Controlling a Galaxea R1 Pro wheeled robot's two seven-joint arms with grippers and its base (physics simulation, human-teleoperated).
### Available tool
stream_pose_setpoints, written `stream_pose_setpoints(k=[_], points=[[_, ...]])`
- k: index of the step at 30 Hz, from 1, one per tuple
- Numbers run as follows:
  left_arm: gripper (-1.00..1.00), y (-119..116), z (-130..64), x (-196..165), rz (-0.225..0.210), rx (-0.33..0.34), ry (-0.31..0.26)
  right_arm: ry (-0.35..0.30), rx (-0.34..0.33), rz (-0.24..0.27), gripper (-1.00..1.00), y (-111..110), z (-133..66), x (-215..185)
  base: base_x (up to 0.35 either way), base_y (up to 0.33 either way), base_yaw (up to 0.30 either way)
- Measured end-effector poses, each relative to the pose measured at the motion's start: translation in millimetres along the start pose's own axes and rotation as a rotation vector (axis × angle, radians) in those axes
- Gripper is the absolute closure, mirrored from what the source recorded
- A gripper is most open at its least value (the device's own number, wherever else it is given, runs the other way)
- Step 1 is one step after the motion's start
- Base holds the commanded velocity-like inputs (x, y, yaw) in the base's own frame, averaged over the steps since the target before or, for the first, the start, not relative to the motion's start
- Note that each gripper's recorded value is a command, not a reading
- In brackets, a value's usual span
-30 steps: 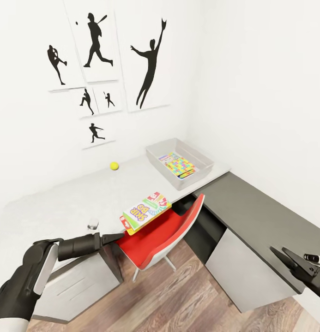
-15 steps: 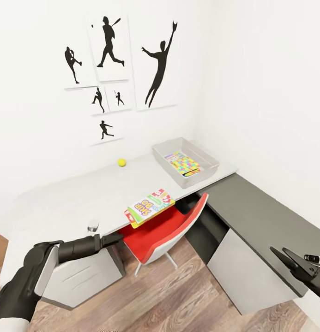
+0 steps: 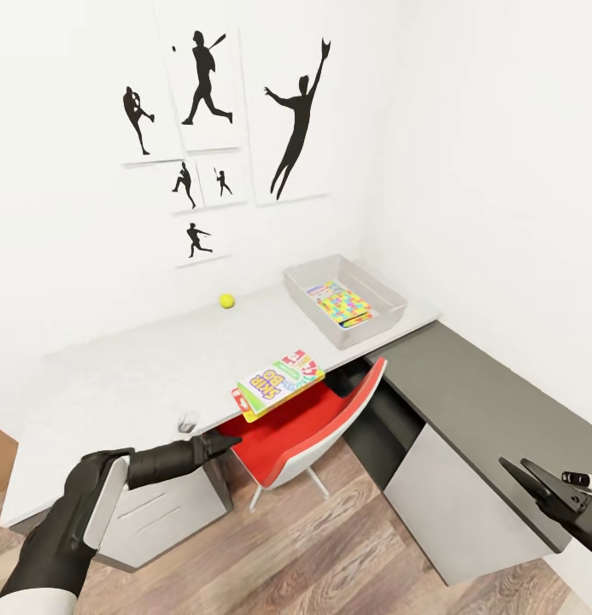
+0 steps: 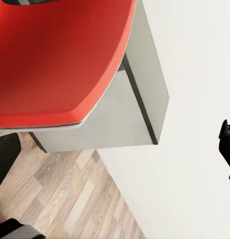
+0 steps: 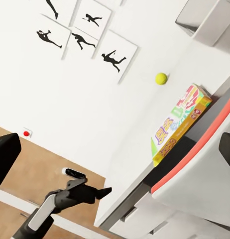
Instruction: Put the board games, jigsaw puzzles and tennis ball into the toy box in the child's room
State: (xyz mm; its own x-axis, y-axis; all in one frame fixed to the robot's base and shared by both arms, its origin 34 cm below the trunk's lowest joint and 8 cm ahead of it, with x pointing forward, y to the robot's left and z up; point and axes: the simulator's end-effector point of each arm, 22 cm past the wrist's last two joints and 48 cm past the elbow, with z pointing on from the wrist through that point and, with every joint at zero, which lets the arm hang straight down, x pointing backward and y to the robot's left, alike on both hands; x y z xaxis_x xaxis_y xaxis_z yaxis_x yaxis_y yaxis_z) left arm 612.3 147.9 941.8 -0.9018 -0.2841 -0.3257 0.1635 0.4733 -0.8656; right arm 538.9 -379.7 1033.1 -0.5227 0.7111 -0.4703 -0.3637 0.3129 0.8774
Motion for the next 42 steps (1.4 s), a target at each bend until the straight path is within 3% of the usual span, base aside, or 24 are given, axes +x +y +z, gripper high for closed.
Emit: stream_pose_setpoints(k=[8, 16, 27, 34, 42], points=[[-1.00, 9.3, 5.5, 2.3, -0.012, -0.044, -0.002, 0.000, -0.001, -0.001, -1.00, 0.3, -0.1, -0.2, 0.000, 0.000, 0.000], [-1.00, 29.5, 10.4, 11.9, -0.059, -0.075, 0.012, 0.000, -0.001, 0.000, -1.00, -2.6, 1.1, 0.2, 0.000, 0.000, 0.000], [-1.00, 45.3, 17.7, 12.8, -0.072, -0.106, 0.010, 0.000, 0.000, 0.000, -1.00, -11.2, 3.9, 1.5, 0.000, 0.000, 0.000], [-1.00, 51.5, 19.6, 3.0, -0.114, -0.100, -0.049, -0.002, 0.003, 0.000, -1.00, -17.4, 5.3, 2.3, 0.000, 0.000, 0.000], [-1.00, 50.2, 23.3, 0.5, -0.135, -0.087, -0.073, -0.006, 0.002, 0.002, -1.00, -19.1, 5.7, 2.7, 0.000, 0.000, 0.000]])
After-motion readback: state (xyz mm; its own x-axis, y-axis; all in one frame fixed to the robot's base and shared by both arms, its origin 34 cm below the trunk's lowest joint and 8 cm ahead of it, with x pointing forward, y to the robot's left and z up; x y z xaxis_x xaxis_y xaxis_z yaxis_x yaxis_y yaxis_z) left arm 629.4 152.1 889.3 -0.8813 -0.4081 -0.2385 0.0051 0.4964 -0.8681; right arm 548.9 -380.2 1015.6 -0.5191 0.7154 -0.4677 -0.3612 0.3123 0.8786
